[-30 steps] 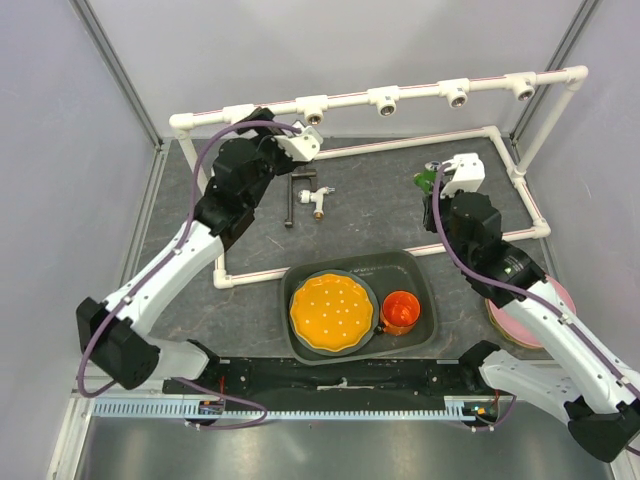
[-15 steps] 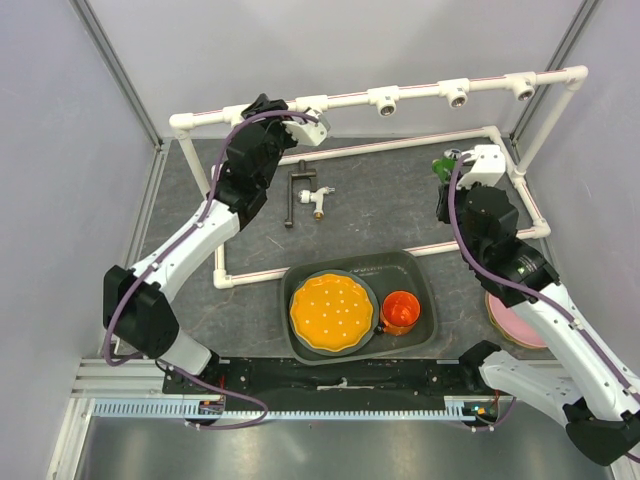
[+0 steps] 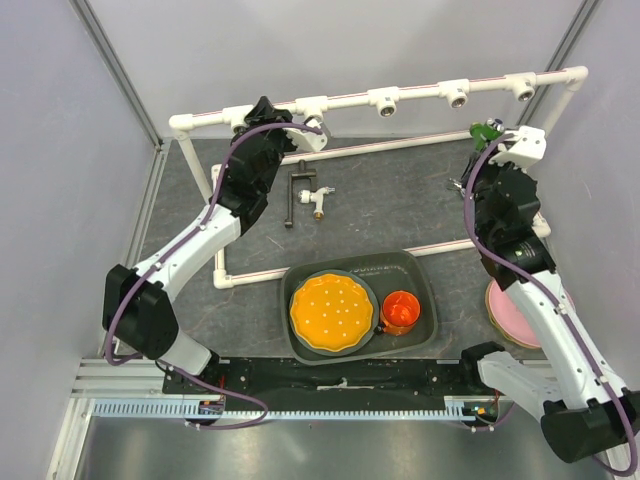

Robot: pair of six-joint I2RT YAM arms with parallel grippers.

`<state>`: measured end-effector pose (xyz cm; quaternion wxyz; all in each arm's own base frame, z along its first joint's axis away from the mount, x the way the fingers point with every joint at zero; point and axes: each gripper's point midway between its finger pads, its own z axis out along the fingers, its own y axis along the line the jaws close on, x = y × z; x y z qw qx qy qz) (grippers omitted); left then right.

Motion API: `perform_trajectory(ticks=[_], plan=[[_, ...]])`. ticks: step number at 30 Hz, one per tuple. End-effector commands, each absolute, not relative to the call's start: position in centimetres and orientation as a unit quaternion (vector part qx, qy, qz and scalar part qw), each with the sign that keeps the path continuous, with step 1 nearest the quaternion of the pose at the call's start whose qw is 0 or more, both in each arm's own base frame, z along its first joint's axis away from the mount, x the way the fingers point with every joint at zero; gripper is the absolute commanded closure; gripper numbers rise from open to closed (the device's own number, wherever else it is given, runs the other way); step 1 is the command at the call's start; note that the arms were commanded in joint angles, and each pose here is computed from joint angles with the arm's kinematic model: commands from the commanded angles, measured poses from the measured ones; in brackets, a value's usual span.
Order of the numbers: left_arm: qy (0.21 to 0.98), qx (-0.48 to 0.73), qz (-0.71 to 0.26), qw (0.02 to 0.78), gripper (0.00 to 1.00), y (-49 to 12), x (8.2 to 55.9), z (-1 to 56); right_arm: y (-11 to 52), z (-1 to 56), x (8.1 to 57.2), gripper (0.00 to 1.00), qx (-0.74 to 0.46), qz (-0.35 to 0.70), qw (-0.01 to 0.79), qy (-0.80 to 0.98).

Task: Install the water faucets

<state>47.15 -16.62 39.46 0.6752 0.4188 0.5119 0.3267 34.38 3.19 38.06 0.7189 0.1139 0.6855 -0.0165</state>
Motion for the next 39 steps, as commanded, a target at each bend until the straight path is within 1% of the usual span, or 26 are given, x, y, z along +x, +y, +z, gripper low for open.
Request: perform_trajectory(ticks=[1, 8, 18, 23, 39], plan=[[0.529, 0.368, 0.297, 0.705, 0.89, -15.7, 46.2, 40.1, 3.1, 41.0, 35.9, 1.00, 0.116, 0.053, 0.768, 0.628], [0.539, 0.369, 0.291, 0.699, 0.98, -15.9, 46.4, 39.4, 3.6, 40.7, 37.0, 1.00, 0.076, 0.112, 0.785, 0.605], [0.546, 0.370, 0.294, 0.692, 0.98, -15.9, 46.6, 38.9, 3.9, 40.3, 37.9, 1.00, 0.040, 0.130, 0.793, 0.593], [0.547, 0.370, 0.295, 0.690, 0.98, -16.0, 46.5, 38.9, 3.5, 41.0, 38.2, 1.00, 0.044, 0.131, 0.801, 0.582], [0.550, 0.371, 0.294, 0.688, 0.98, -16.1, 46.3, 39.2, 3.4, 40.7, 39.3, 1.00, 0.034, 0.135, 0.799, 0.585]])
